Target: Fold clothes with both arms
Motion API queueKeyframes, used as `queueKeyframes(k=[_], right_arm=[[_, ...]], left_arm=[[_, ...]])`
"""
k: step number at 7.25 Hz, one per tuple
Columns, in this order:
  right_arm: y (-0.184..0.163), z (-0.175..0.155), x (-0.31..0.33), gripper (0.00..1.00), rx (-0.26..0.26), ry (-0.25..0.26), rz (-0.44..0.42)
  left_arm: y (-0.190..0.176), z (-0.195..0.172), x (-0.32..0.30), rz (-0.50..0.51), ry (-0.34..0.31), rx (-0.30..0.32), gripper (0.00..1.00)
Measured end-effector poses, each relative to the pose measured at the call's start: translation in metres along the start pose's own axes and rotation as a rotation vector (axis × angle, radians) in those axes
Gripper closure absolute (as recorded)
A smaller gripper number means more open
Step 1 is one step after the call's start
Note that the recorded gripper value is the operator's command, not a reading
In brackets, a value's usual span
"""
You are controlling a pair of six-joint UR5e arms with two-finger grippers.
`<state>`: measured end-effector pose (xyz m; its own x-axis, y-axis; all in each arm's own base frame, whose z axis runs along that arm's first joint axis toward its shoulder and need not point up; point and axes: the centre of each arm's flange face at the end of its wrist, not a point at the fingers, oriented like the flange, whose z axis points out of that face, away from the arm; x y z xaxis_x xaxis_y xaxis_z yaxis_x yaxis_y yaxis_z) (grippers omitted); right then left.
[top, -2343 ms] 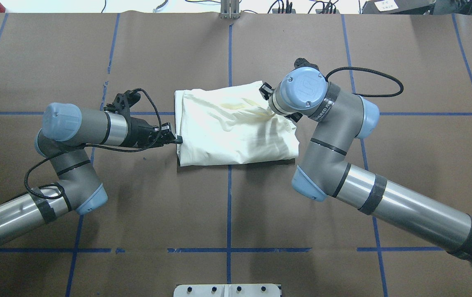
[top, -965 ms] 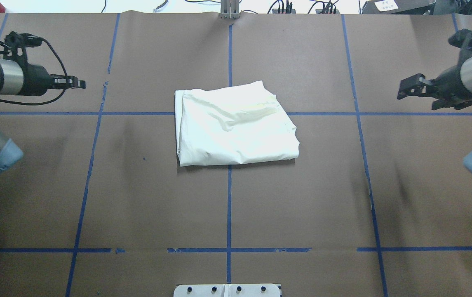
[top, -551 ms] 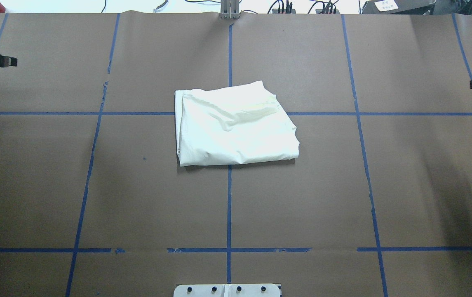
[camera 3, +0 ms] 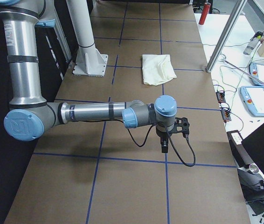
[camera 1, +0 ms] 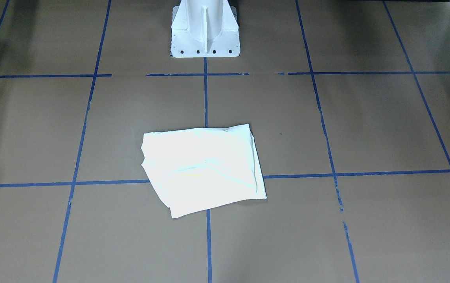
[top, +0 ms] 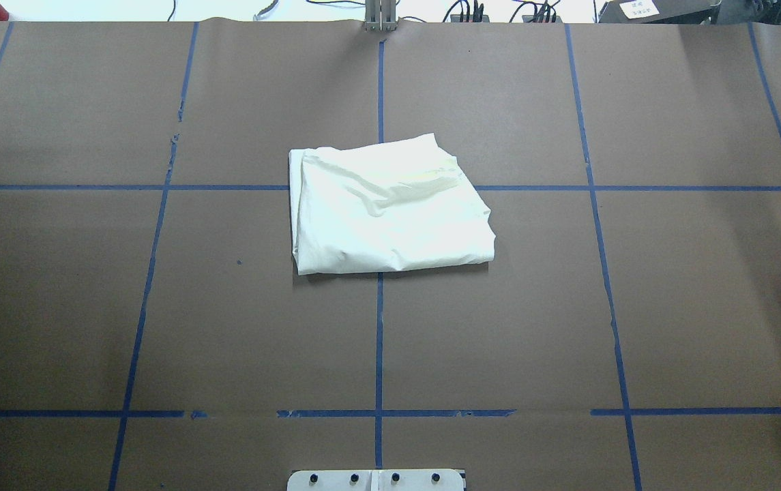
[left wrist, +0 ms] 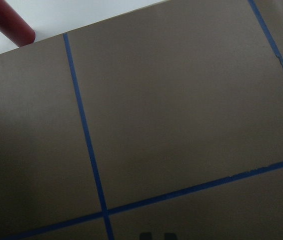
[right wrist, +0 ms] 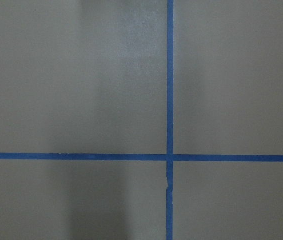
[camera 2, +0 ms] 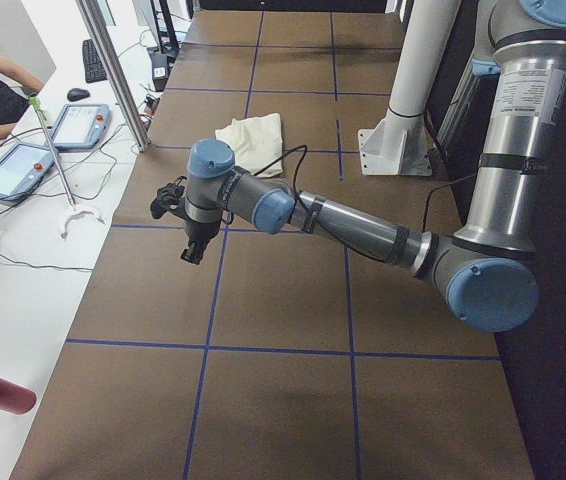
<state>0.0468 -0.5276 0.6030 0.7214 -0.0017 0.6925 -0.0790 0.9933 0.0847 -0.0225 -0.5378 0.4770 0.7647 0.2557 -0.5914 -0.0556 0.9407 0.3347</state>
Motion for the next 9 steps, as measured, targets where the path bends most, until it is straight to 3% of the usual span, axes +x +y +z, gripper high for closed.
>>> queueKeyframes(k=[2, 3, 5, 8, 9], right_arm=[[0.004, -0.001, 0.011, 0.00, -0.029, 0.014, -0.004], [0.007, 0.001, 0.015, 0.00, -0.036, 0.021, 0.000], [0.014, 0.008, 0.023, 0.00, -0.048, 0.026, 0.009], [0.021, 0.029, 0.032, 0.00, -0.090, 0.024, 0.035], [0.021, 0.035, 0.034, 0.00, -0.103, 0.022, 0.043]], left_arm=[[0.056, -0.025, -0.048, -0.023, -0.011, -0.081, 0.00], [0.085, -0.013, -0.069, 0.021, -0.006, -0.110, 0.00], [0.121, 0.009, -0.087, -0.027, 0.025, -0.153, 0.00], [0.121, 0.030, -0.087, -0.071, 0.176, -0.106, 0.00], [0.123, 0.046, -0.101, -0.050, 0.179, -0.083, 0.00]])
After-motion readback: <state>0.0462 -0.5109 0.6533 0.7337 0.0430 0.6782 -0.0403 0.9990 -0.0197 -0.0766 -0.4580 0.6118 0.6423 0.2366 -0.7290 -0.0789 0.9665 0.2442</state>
